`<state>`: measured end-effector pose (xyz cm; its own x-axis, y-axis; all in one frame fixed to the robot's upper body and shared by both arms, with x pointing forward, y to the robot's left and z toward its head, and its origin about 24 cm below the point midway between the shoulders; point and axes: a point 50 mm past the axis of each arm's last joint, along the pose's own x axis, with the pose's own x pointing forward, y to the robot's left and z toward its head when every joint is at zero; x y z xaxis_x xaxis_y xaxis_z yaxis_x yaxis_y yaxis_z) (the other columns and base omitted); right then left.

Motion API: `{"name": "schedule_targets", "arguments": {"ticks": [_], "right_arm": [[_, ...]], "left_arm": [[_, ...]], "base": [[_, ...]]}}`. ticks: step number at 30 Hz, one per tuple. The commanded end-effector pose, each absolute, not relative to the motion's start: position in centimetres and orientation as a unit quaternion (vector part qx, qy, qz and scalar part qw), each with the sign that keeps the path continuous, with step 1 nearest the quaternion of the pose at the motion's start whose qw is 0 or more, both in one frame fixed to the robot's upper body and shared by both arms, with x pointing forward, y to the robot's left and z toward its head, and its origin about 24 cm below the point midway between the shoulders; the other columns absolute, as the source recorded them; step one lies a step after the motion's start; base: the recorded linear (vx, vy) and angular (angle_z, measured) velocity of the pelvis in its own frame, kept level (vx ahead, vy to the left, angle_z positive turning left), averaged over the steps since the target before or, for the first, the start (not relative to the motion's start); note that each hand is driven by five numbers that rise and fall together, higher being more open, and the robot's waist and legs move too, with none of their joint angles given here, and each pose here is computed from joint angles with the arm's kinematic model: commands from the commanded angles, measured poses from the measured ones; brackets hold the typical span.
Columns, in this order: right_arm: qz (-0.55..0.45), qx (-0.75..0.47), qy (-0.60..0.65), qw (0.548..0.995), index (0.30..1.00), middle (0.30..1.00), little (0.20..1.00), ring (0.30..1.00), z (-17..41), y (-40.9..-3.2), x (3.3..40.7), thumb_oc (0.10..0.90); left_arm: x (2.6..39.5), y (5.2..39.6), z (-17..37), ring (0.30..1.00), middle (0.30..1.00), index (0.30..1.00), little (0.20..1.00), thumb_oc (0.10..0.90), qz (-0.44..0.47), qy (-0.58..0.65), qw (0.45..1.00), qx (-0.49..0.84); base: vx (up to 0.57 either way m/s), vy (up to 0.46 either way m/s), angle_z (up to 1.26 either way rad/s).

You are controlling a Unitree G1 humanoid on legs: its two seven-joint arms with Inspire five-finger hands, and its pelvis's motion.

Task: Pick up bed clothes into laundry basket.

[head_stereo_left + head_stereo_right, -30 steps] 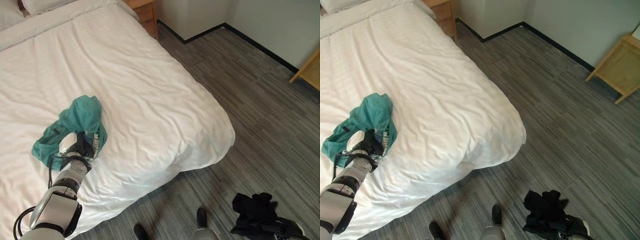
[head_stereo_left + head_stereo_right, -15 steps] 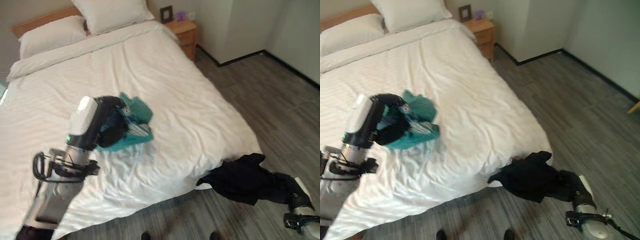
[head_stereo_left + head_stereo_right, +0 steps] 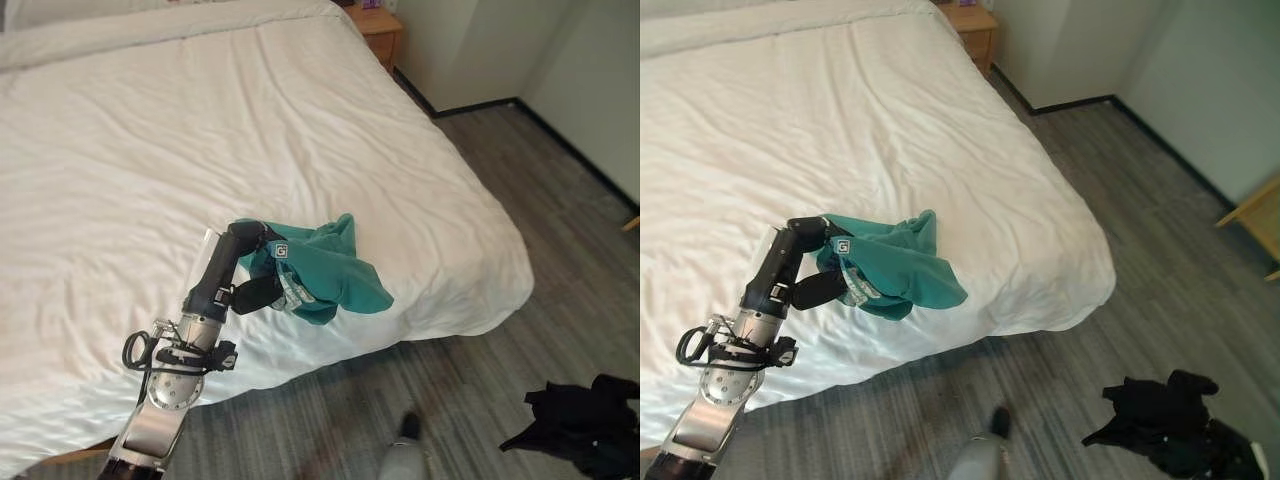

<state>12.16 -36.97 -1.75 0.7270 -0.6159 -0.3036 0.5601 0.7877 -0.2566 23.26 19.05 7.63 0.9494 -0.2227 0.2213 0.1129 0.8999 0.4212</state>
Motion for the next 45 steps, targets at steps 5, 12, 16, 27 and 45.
{"name": "schedule_targets", "arguments": {"ticks": [5, 12, 16, 27, 45], "right_arm": [[-0.140, -0.161, -0.069, 0.975, 0.300, 0.300, 0.300, 0.300, 6.0, -27.2, 22.3, 0.400], [-0.045, -0.171, -0.069, 0.982, 0.300, 0.300, 0.300, 0.300, 5.5, -22.3, 25.8, 0.400], [-0.013, -0.183, -0.054, 0.982, 0.300, 0.300, 0.300, 0.300, 4.8, -21.5, 26.0, 0.400], [0.031, -0.238, -0.151, 0.959, 0.300, 0.300, 0.300, 0.300, 9.4, -20.8, 26.1, 0.400], [-0.092, -0.287, -0.294, 0.907, 0.300, 0.300, 0.300, 0.300, 17.4, -23.2, 26.6, 0.400]], "left_arm": [[24.6, 11.9, 14.7, 0.300, 0.300, 0.300, 0.300, 0.400, -0.170, -0.326, 0.919, 0.142], [24.5, 10.7, 18.8, 0.300, 0.300, 0.300, 0.300, 0.400, -0.150, -0.413, 0.889, 0.129], [24.7, 10.9, 19.5, 0.300, 0.300, 0.300, 0.300, 0.400, -0.114, -0.432, 0.885, 0.134], [26.0, 12.4, 18.3, 0.300, 0.300, 0.300, 0.300, 0.400, -0.019, -0.411, 0.899, 0.151], [30.1, 11.8, 10.6, 0.300, 0.300, 0.300, 0.300, 0.400, -0.028, -0.175, 0.982, 0.068]], "base": [[-0.41, 0.182, -0.79], [-0.46, -0.060, -1.31], [-0.26, -0.257, -1.43], [-0.12, -0.190, -0.65], [0.02, -0.125, -0.46]]}}
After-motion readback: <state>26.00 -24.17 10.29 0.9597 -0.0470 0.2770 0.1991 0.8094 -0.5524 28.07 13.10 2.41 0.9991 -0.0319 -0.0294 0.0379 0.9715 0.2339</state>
